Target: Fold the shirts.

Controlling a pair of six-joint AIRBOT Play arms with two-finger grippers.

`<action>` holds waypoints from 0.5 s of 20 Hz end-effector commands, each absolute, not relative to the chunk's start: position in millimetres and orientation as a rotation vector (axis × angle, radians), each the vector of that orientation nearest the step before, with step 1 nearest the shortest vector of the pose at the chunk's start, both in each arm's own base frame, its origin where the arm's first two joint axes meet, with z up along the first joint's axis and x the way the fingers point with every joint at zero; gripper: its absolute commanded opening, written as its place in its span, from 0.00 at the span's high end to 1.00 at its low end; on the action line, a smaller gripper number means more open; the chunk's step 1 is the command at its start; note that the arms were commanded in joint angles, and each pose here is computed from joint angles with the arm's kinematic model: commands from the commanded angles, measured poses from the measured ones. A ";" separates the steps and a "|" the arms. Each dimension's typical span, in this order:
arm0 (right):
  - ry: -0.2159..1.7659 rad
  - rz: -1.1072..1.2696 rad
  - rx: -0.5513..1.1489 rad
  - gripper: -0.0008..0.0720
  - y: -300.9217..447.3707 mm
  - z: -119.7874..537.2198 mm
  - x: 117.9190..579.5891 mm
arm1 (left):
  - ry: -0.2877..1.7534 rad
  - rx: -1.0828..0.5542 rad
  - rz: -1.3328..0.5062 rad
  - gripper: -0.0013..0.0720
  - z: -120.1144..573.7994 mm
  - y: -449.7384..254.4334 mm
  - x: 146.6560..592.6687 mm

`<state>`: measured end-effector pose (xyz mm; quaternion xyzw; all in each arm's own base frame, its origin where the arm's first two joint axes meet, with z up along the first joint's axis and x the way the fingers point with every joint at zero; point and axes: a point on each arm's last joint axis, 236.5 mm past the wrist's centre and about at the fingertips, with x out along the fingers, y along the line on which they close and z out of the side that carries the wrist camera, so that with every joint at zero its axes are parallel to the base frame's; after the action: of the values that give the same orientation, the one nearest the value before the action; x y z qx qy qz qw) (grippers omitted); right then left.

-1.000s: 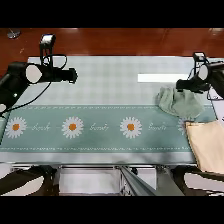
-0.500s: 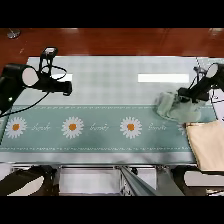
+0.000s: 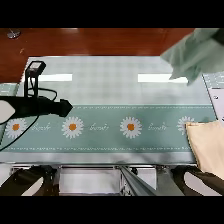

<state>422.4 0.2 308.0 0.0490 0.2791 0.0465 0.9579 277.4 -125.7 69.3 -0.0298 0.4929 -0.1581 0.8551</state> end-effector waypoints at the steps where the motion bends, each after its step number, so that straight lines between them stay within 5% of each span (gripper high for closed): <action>1: 0.309 0.212 0.001 0.95 43.9 416.0 375.4 | 1.011 -0.129 -0.354 0.02 70.5 -135.2 265.3; 4: 0.358 0.334 -0.051 0.95 84.9 414.6 346.1 | 0.963 -0.142 -0.354 0.02 76.6 -137.6 275.5; 10: 0.812 0.602 -0.136 0.95 177.2 281.7 323.7 | 0.880 -0.161 -0.355 0.02 89.0 -140.4 291.0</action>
<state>343.5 136.7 338.8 -0.0419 0.2980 0.2364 0.9239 283.5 -138.4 82.3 -0.0698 0.4428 -0.1697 0.8776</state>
